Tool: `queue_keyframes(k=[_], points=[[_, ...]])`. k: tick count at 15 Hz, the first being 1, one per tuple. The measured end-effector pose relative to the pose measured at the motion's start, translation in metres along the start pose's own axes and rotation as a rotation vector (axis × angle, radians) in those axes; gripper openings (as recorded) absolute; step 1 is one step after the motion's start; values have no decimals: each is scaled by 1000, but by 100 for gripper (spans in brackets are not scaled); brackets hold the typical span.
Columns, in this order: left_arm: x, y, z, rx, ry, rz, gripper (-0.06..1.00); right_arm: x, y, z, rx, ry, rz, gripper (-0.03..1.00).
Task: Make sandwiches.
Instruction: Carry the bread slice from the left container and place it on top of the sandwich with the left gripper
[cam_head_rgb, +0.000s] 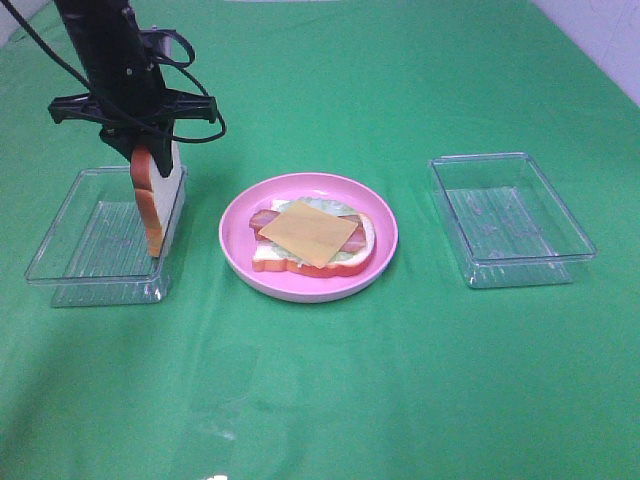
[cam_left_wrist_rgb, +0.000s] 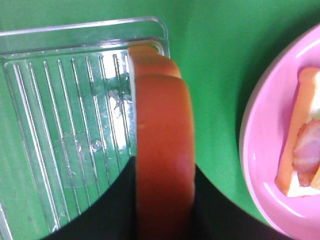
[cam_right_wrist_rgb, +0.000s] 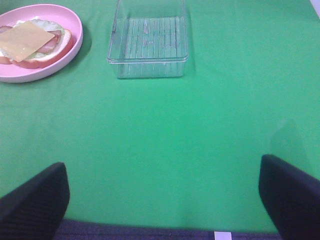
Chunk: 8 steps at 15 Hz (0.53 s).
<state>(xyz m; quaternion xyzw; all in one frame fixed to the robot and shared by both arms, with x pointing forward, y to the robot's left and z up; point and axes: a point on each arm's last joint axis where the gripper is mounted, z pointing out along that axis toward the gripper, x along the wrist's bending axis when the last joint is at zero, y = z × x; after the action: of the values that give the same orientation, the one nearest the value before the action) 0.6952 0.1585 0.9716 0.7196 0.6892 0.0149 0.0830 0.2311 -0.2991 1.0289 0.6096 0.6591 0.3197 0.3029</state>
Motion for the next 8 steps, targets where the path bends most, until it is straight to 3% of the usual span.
queue_keyframes(k=[8], points=[[-2, 4, -17, -35, -8, -37, 19, 0, 0, 0, 0, 0, 0, 98]])
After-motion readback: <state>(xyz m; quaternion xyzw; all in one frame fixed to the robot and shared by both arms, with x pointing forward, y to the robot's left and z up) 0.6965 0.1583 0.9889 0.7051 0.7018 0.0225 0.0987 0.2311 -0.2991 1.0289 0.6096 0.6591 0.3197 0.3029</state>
